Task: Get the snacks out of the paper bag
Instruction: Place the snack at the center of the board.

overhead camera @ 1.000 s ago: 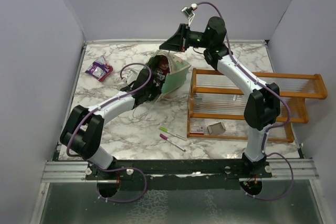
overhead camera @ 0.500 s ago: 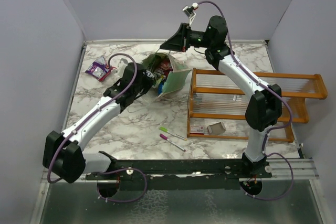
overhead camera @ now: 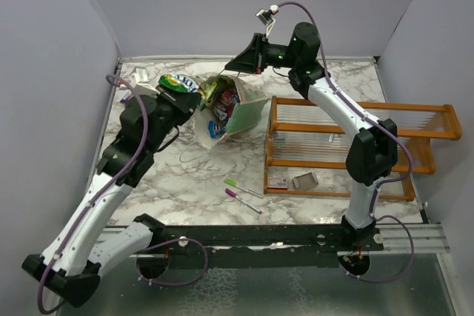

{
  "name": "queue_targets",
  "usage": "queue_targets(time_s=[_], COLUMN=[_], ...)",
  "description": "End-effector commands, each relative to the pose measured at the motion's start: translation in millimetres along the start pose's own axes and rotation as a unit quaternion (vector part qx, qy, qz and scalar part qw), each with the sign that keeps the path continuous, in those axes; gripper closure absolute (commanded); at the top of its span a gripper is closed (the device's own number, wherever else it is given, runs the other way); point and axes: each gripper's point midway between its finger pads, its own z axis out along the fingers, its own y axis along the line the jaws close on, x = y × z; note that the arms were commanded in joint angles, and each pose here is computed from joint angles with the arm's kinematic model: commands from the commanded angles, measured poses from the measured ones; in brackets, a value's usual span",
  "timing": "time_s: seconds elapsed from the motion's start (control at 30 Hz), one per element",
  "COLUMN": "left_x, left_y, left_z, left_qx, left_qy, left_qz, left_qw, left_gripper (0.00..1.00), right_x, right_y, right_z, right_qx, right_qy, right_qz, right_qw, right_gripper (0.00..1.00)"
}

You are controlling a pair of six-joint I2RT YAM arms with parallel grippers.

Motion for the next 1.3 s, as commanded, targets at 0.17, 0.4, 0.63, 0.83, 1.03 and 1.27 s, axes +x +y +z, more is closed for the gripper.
queue_targets(time_s=[0.17,0.4,0.63,0.83,1.03,1.27], left_x=[-35.9,-65.5,-62.5,-45.7,-52.5,-79.4], left_y=[-30.6,33.8,81.7,96.0,110.1,192.4], left_z=[-92.4,-120.7,-86.6,-36.2,14.1,48.1], left_qx=[0.146,0.018,-0.144,-0.193,-0.160,-0.152], left_qy=[-0.084,-0.167,-0.119,-0.060,-0.037,0.006], left_qz=[0.182,0.205,0.250,0.306,0.295,0.186], left_qw=[0.969,0.964,0.950,0.930,0.941,0.971], left_gripper=[1.00,1.00,1.00,1.00,1.00,1.00], right_x=[-16.1,-15.5,-19.3,-21.5,-21.6,-21.1], right_y=[24.6,19.7,24.8,27.3,29.2,30.8], right_z=[-4.7,-2.7,-3.4,-4.3,-5.2,-6.1], right_qx=[-0.007,-0.007,-0.008,-0.005,-0.004,-0.004], right_qy=[-0.015,-0.013,-0.015,-0.017,-0.018,-0.018], right_qz=[-0.035,-0.032,-0.038,-0.039,-0.039,-0.039], right_qw=[0.999,0.999,0.999,0.999,0.999,0.999], right_gripper=[0.99,0.99,0.99,0.99,0.99,0.99])
